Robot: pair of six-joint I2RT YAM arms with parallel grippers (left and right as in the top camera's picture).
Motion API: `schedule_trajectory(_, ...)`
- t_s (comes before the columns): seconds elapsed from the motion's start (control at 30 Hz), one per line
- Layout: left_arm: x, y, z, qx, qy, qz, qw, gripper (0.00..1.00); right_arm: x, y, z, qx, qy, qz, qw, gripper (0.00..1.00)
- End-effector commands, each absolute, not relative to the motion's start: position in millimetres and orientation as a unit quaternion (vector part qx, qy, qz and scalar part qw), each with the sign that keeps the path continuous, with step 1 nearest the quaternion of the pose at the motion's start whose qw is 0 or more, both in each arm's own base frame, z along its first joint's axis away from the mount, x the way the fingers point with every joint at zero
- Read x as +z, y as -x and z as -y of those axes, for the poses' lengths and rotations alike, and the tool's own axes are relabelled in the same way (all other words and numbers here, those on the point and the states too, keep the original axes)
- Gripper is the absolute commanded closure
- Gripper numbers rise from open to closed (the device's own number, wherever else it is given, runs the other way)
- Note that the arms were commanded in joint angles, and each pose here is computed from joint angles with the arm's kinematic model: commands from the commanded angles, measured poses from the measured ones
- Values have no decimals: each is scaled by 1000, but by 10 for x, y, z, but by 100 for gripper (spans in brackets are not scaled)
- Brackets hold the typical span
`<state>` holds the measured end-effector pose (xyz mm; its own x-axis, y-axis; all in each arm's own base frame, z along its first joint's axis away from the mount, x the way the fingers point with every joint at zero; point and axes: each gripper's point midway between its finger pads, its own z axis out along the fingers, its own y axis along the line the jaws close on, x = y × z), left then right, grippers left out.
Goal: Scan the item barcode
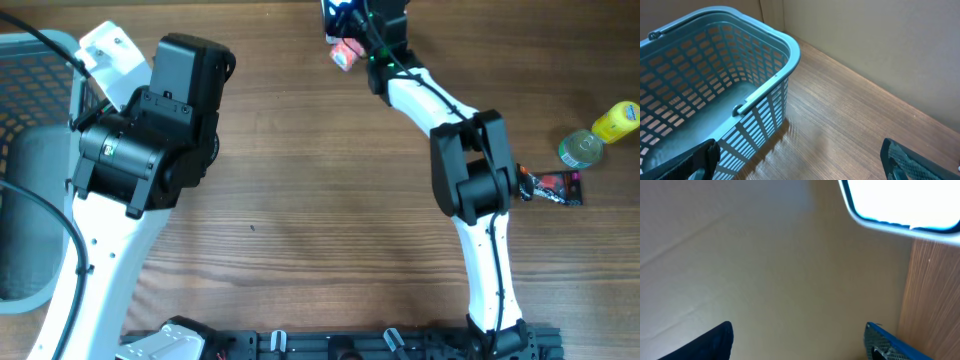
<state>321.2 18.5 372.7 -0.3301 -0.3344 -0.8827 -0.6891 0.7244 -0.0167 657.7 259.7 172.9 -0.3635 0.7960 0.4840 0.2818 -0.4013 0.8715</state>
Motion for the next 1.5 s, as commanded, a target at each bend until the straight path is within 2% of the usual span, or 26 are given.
schedule_trajectory(0.0,3688,-3210,-201,187,330,-793,477,0,1801,-6602,-2668,664,-498,-516,213,21)
schedule_trajectory(0.1,3688,-3191,-221,195,329,-792,475,0,2025,-6638,-2559,676,-440,-525,273,27)
schedule_trajectory(0.17,3686,-3181,-230,199,328,-792,474,0,2165,-6632,-2501,692,-406,-526,284,31)
schedule_trajectory(0.33,3685,-3180,-230,199,328,-793,474,0,2191,-6565,-2503,699,-346,-564,274,27)
schedule_trajectory(0.47,3681,-3175,-231,200,328,-793,473,0,2201,-6515,-2555,696,-311,-583,281,28)
schedule_trajectory(0.6,3684,-3178,-231,199,328,-793,473,0,2305,-6344,-2709,680,-188,-629,328,27)
schedule_trajectory(0.67,3691,-3180,-234,200,329,-791,475,0,2419,-6201,-2795,674,-104,-641,352,22)
schedule_trajectory(0.77,3707,-3182,-245,203,331,-788,478,0,2600,-5921,-2891,665,26,-650,367,0)
schedule_trajectory(0.87,3709,-3184,-244,202,331,-788,479,0,2656,-5734,-2898,654,94,-662,353,1)
schedule_trajectory(1.0,3719,-3198,-238,199,333,-786,482,0,2342,-5655,-2881,581,140,-723,347,0)
schedule_trajectory(1.13,3721,-3200,-237,198,333,-786,482,0,1849,-5628,-2692,454,131,-814,338,0)
schedule_trajectory(1.23,3724,-3204,-235,197,334,-785,483,0,1340,-5668,-2193,260,64,-906,328,0)
schedule_trajectory(1.37,3731,-3220,-222,191,337,-783,486,0,1189,-5672,-2067,152,44,-927,340,0)
schedule_trajectory(1.47,3705,-3241,-182,177,336,-789,483,0,1152,-5721,-1889,91,-102,-923,360,0)
